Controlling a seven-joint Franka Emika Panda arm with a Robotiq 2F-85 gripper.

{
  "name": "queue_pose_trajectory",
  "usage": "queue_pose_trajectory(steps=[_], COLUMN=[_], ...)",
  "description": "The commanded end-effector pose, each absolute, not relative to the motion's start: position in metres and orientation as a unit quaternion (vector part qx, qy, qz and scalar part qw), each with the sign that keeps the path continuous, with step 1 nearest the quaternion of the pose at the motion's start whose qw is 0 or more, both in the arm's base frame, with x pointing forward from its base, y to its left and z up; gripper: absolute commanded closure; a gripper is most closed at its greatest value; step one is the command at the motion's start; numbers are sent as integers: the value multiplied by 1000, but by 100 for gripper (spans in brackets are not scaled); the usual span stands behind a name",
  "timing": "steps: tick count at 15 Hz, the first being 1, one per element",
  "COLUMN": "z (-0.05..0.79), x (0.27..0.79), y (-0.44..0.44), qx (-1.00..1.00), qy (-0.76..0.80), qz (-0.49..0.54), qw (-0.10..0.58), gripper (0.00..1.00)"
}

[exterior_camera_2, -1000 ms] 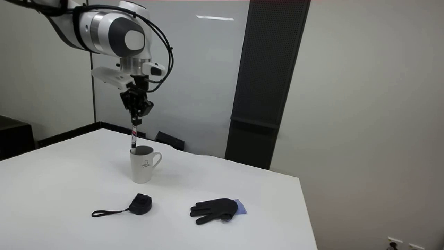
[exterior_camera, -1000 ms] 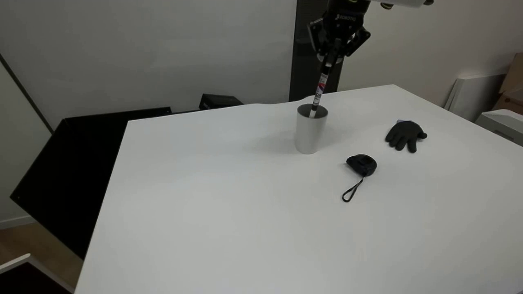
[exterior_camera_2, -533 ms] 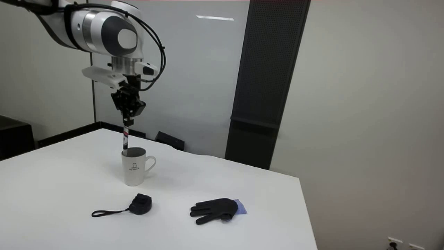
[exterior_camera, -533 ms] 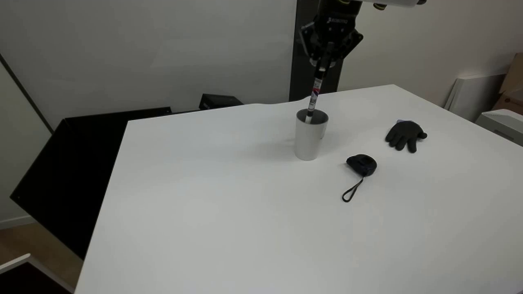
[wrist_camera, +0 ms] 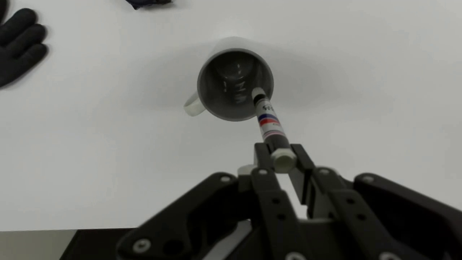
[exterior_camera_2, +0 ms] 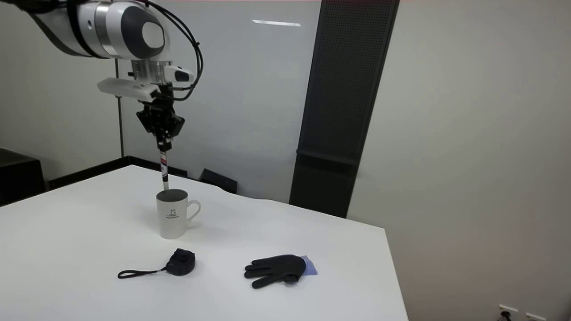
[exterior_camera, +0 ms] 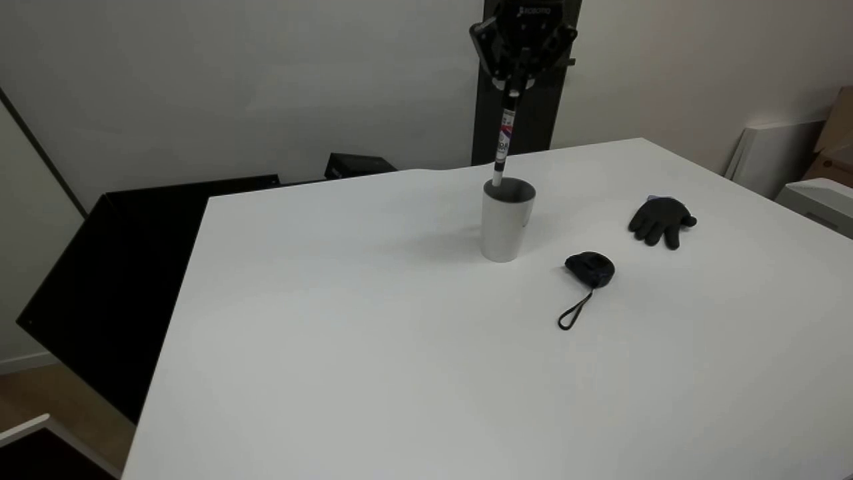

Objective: Put the marker inside the mug cup then put it back on the table

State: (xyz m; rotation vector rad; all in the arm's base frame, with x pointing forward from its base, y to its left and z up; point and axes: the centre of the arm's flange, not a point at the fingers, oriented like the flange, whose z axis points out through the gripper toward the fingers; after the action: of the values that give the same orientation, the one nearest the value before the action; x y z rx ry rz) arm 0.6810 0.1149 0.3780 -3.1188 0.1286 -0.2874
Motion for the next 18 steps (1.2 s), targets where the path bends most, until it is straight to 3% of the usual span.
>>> queue_pose_trajectory(steps=[1,8,18], z=[402,393,252], x=[687,672,626], y=[129,156,174], qx=[-994,-998,-994], qy=[41,21,21], qz=[-97,-46,103], qw=[0,38,27], gripper=[93,93,93])
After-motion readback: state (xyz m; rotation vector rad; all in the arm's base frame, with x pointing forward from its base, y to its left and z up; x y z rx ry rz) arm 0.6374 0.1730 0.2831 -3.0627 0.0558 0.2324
